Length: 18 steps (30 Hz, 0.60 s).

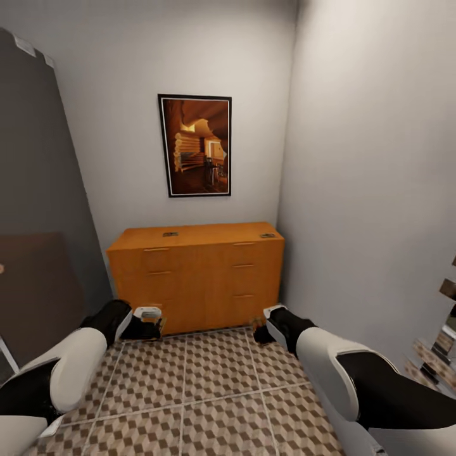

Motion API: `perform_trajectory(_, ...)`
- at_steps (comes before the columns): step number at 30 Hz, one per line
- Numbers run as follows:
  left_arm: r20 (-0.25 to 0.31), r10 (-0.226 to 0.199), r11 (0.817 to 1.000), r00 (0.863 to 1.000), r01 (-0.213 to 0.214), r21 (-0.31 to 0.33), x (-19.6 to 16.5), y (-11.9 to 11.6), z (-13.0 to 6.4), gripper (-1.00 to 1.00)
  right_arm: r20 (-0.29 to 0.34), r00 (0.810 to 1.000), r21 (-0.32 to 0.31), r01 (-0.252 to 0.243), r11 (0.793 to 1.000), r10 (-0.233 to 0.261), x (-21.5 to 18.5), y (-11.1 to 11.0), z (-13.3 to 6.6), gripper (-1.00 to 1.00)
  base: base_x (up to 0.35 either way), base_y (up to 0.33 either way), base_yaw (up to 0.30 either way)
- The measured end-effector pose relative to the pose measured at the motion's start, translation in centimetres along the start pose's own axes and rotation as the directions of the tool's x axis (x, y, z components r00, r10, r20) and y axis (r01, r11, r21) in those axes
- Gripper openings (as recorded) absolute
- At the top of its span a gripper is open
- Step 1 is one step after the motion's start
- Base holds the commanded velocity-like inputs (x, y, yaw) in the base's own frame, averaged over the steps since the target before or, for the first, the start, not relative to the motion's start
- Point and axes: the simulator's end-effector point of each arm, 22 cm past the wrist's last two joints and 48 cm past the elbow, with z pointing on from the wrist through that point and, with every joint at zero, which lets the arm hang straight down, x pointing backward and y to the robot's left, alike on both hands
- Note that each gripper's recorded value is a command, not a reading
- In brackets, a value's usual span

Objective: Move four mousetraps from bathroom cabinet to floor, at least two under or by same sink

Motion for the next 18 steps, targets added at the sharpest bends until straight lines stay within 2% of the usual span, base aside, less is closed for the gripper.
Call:
perform_trajectory(9,-0.057,-0.037,0.999,0.998,0.037,0.005,4.2,1.6,1.9,-1.0,-0.014,1.0,-0.006,0.007,1.0,-0.007,2.6,0.7,1.1,-1.0,-0.345,0.0,0.0)
perform_trajectory(13,-0.081,-0.083,0.996,0.993,0.085,0.021,6.1,2.1,2.5,-1.0,-0.047,0.999,-0.018,0.01,1.0,-0.011,5.9,1.7,2.2,-1.0,-0.345,0.0,0.0)
perform_trajectory(18,-0.039,-0.131,0.99,0.991,0.133,0.045,5.9,2.3,2.8,-1.0,-0.06,0.998,-0.035,0.006,0.999,-0.008,9.6,3.0,3.4,-1.0,-0.345,0.0,0.0)
